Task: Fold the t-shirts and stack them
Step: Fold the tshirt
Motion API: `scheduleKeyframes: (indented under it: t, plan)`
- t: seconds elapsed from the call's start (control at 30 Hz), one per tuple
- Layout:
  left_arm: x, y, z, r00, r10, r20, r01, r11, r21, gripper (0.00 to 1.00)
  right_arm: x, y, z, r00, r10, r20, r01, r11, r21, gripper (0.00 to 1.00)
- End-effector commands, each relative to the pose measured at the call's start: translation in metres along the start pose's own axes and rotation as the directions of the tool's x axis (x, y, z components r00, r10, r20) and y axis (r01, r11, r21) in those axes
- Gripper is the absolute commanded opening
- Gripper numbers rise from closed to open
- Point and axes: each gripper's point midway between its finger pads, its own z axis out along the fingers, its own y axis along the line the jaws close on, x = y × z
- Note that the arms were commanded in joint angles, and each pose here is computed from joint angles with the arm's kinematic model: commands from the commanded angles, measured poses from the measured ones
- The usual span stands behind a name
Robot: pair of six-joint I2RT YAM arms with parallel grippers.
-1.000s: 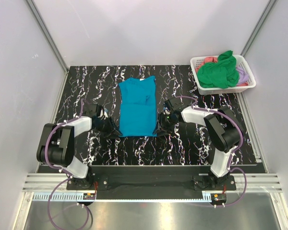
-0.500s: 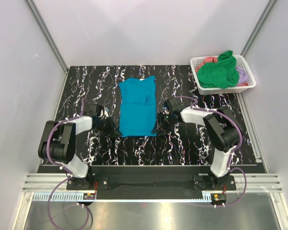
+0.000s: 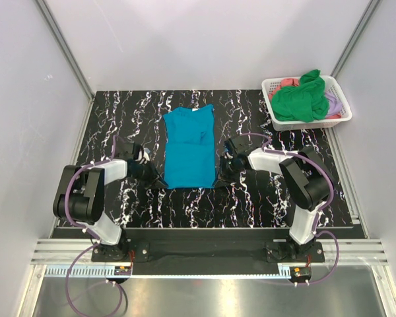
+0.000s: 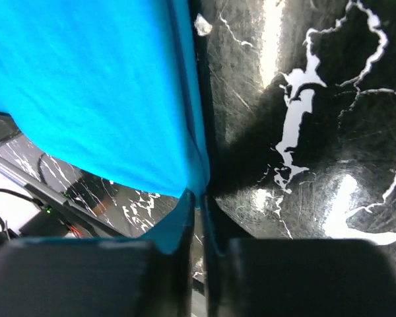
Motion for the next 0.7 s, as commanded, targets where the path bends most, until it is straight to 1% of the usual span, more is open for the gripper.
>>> scheduleKeyframes:
  t: [0.0, 0.03, 0.13, 0.17, 0.27, 0.33, 0.37, 0.43, 0.47, 0.53, 0.6, 0.63, 0.67]
  plan:
    - [-0.008, -0.006, -0.001, 1.000, 0.021, 0.020, -0.021, 1.000, 0.009, 0.00, 0.004, -0.021, 0.001, 1.000, 0.002, 0.019, -0.004, 0.995, 0.103, 0.02]
    - [-0.008, -0.008, -0.003, 1.000, 0.010, 0.018, -0.010, 1.000, 0.012, 0.00, 0.003, -0.018, -0.002, 1.000, -0.005, 0.021, 0.003, 0.995, 0.102, 0.00]
    - [-0.015, -0.029, -0.020, 0.998, 0.013, 0.059, -0.016, 0.998, 0.056, 0.00, -0.005, -0.005, -0.024, 0.998, -0.037, 0.051, 0.031, 0.993, 0.111, 0.00]
    - [-0.021, -0.038, -0.027, 0.996, 0.019, 0.083, -0.024, 0.997, 0.067, 0.00, -0.013, 0.002, -0.032, 0.995, -0.048, 0.082, 0.038, 0.993, 0.110, 0.00]
    - [-0.032, -0.062, -0.045, 0.991, 0.027, 0.128, -0.040, 0.994, 0.102, 0.00, -0.024, 0.019, -0.053, 0.989, -0.080, 0.127, 0.067, 0.992, 0.103, 0.00]
    - [-0.035, -0.070, -0.052, 0.991, 0.017, 0.136, -0.032, 0.994, 0.109, 0.00, -0.027, 0.025, -0.062, 0.987, -0.088, 0.135, 0.074, 0.992, 0.104, 0.00]
    - [-0.039, -0.073, -0.056, 0.989, 0.014, 0.147, -0.031, 0.993, 0.110, 0.00, -0.035, 0.034, -0.068, 0.983, -0.099, 0.156, 0.085, 0.991, 0.099, 0.00]
    - [-0.047, -0.083, -0.065, 0.986, 0.008, 0.166, -0.028, 0.993, 0.118, 0.00, -0.038, 0.035, -0.071, 0.983, -0.105, 0.151, 0.087, 0.989, 0.120, 0.00]
    - [-0.050, -0.086, -0.067, 0.985, 0.006, 0.174, -0.027, 0.993, 0.117, 0.00, -0.048, 0.044, -0.077, 0.977, -0.115, 0.180, 0.094, 0.989, 0.117, 0.00]
    - [-0.060, -0.095, -0.076, 0.980, -0.003, 0.198, -0.025, 0.990, 0.136, 0.00, -0.054, 0.046, -0.079, 0.975, -0.123, 0.187, 0.099, 0.986, 0.130, 0.00]
    - [-0.068, -0.101, -0.081, 0.978, -0.006, 0.210, -0.026, 0.988, 0.151, 0.00, -0.069, 0.053, -0.084, 0.968, -0.127, 0.218, 0.101, 0.987, 0.124, 0.00]
    - [-0.075, -0.109, -0.086, 0.974, 0.014, 0.225, -0.050, 0.986, 0.159, 0.00, -0.073, 0.051, -0.082, 0.969, -0.124, 0.214, 0.097, 0.986, 0.133, 0.00]
    - [-0.080, -0.107, -0.084, 0.976, 0.012, 0.220, -0.045, 0.988, 0.145, 0.00, -0.081, 0.058, -0.087, 0.964, -0.128, 0.232, 0.101, 0.987, 0.126, 0.00]
